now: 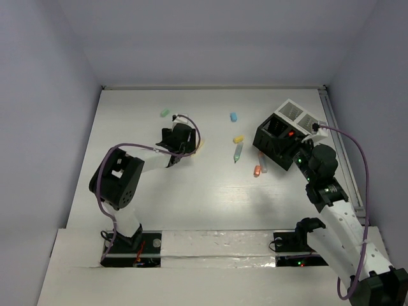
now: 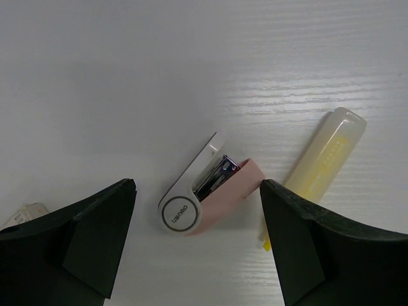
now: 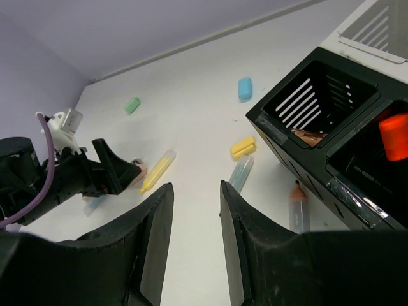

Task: Sort the stationery into containers
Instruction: Pick up the stapler from the center of the board.

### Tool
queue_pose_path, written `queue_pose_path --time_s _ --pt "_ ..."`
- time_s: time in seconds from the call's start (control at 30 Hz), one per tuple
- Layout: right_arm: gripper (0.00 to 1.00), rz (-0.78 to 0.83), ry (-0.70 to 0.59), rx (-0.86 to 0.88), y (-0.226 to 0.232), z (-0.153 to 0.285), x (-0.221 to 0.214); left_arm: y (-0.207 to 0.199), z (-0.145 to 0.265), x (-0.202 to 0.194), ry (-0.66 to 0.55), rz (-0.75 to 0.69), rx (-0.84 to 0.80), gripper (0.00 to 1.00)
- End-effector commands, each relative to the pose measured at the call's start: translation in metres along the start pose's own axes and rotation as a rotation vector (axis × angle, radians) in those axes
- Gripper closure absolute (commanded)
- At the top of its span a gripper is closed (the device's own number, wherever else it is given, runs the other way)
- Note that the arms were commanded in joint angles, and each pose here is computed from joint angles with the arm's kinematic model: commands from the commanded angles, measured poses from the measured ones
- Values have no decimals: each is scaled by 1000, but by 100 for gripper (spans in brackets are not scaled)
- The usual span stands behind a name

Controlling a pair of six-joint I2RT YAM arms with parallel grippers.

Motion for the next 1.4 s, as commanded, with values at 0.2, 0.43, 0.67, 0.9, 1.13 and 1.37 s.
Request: queue_pose_path --time_s 0.2,0.43,0.67,0.9,1.13,1.37 --pt "59 25 -90 63 14 -1 23 0 -13 8 -8 8 5 29" --pt "59 25 -89 64 14 -2 23 0 -15 9 -15 10 17 56" --pt "59 23 -92 62 14 -1 23 6 2 24 -102 57 36 94" --pt "58 44 -147 73 21 13 35 -5 60 79 -298 176 -145 99" --pt "20 99 -299 55 44 72 72 -115 122 134 -402 104 -536 100" --pt "0 96 -503 84 61 132 96 -220 132 175 -404 68 -844 100"
Point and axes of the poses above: each gripper's point midway between its finger pads, its own z axis back along the fingers, its own y axis along the line the jaws close on, x = y × z, the point moved 10 cm from there along z, back along the fingers, and after that the axes turned 3 degrees about -z, right-handed, at the moved point
